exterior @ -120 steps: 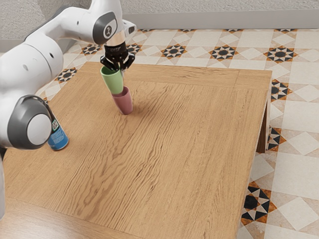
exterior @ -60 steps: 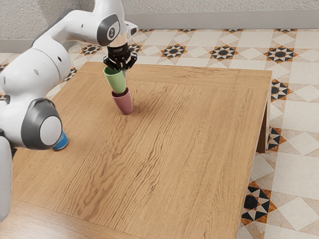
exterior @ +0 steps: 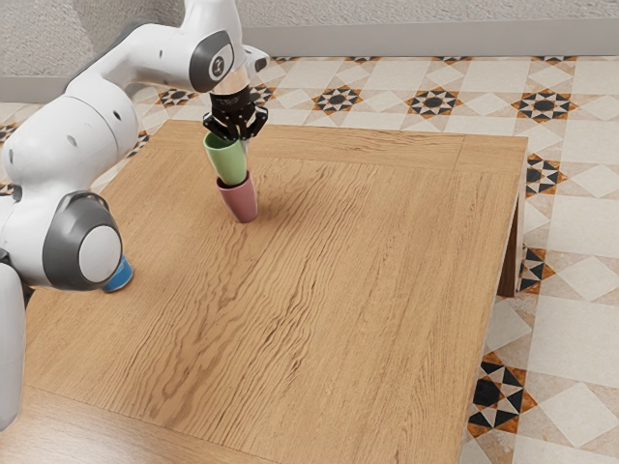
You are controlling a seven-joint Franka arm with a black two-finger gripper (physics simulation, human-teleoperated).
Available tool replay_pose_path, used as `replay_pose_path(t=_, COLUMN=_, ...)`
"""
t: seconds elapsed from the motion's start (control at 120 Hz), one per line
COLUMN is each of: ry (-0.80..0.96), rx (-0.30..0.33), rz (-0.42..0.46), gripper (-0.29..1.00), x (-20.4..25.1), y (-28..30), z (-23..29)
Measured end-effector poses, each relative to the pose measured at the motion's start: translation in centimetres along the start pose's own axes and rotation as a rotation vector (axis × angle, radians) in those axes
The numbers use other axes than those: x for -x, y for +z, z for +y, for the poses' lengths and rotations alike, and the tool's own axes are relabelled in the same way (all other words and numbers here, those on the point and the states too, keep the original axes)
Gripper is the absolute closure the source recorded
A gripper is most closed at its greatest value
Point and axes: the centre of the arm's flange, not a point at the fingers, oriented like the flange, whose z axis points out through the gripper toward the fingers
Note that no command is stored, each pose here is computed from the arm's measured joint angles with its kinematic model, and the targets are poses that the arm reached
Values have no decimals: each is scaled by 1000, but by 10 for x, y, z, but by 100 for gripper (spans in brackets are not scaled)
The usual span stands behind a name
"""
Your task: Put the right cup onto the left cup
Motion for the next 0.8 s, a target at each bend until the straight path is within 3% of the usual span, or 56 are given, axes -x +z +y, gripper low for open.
replay_pose_path(t=0.05, ry=-1, rx=2, rz=-2, gripper=77, x=-1, y=0, z=-1)
replay_pose_path(t=0.2, ry=-1, rx=8, rz=-7, gripper=43, x=-1, y=2, z=-3)
replay_pose_path(t=0.308, ry=5, rx=15, rz=-8, gripper=27, x=0, y=1, z=0)
replay_pose_path(t=0.583, ry=13, rx=27, rz=0, gripper=8, x=3, y=-13, z=2)
replay_pose_path(t=0.692, ry=43, rx=64, rz=70, gripper=5, x=23, y=-109, z=-12)
replay_pose_path(t=0.8, ry=183, rx=68, rz=70, gripper=4, x=99, y=-193, z=-26)
